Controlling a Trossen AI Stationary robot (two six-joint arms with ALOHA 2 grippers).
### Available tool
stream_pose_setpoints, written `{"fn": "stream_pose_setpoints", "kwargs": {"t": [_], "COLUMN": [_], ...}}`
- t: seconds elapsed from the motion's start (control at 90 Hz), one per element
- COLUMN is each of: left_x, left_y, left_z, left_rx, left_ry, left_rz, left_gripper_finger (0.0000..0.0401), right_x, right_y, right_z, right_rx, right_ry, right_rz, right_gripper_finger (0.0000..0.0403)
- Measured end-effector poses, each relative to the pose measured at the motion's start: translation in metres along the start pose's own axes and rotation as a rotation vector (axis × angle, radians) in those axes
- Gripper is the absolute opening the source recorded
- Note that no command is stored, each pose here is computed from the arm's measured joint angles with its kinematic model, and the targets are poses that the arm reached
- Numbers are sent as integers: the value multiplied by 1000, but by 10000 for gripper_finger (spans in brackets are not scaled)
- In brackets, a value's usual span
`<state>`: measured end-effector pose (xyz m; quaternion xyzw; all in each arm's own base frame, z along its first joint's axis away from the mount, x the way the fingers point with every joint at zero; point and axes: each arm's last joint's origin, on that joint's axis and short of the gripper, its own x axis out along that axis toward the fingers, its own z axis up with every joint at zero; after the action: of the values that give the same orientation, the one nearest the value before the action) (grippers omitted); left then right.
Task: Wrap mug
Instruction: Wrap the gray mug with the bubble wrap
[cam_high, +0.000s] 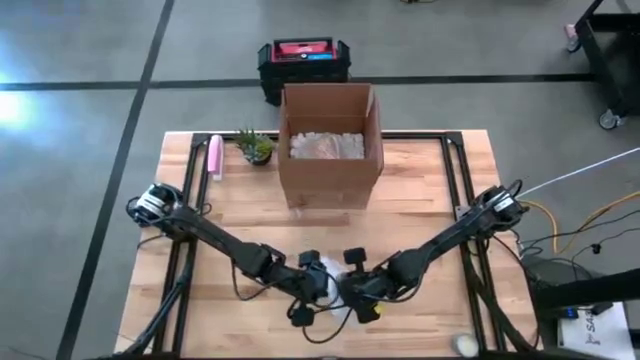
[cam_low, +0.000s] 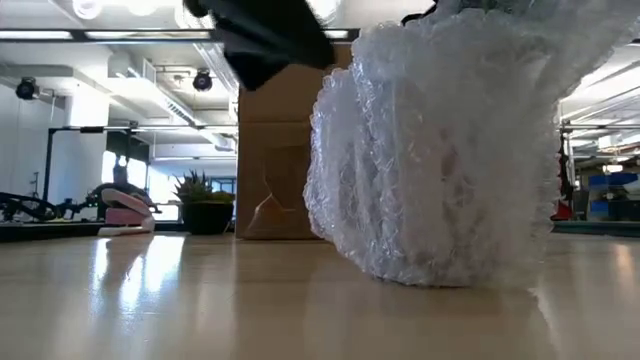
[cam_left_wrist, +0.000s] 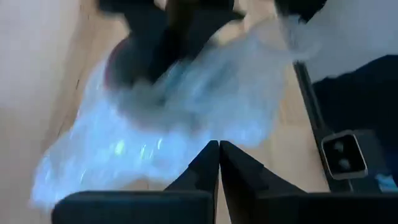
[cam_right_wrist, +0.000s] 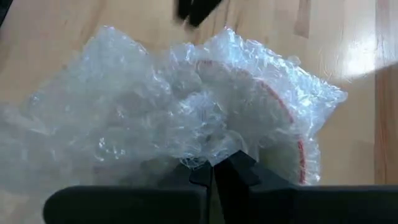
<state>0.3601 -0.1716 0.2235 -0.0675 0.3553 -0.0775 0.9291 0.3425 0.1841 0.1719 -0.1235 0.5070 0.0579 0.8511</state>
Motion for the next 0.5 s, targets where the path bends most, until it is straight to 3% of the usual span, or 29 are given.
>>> {"fn": "stream_pose_setpoints", "kwargs": {"t": [0.122,0.333,0.411,0.5], "left_x": [11,31,35,35], "left_y": [1,15,16,16], "left_z": [6,0,-2,-3], "left_rx": [29,-38,-52,-53], "left_ry": [-89,-67,-61,-47], "left_rz": [-13,42,46,46], "left_gripper_finger": [0,0,0,0], "right_x": [1,-9,-22,-58], "right_y": [1,-1,-2,-6], "right_z": [2,6,7,19], "right_rx": [-2,-33,-48,-24], "right_ry": [-20,23,80,30], "right_rz": [6,7,9,16], "right_gripper_finger": [0,0,0,0]}}
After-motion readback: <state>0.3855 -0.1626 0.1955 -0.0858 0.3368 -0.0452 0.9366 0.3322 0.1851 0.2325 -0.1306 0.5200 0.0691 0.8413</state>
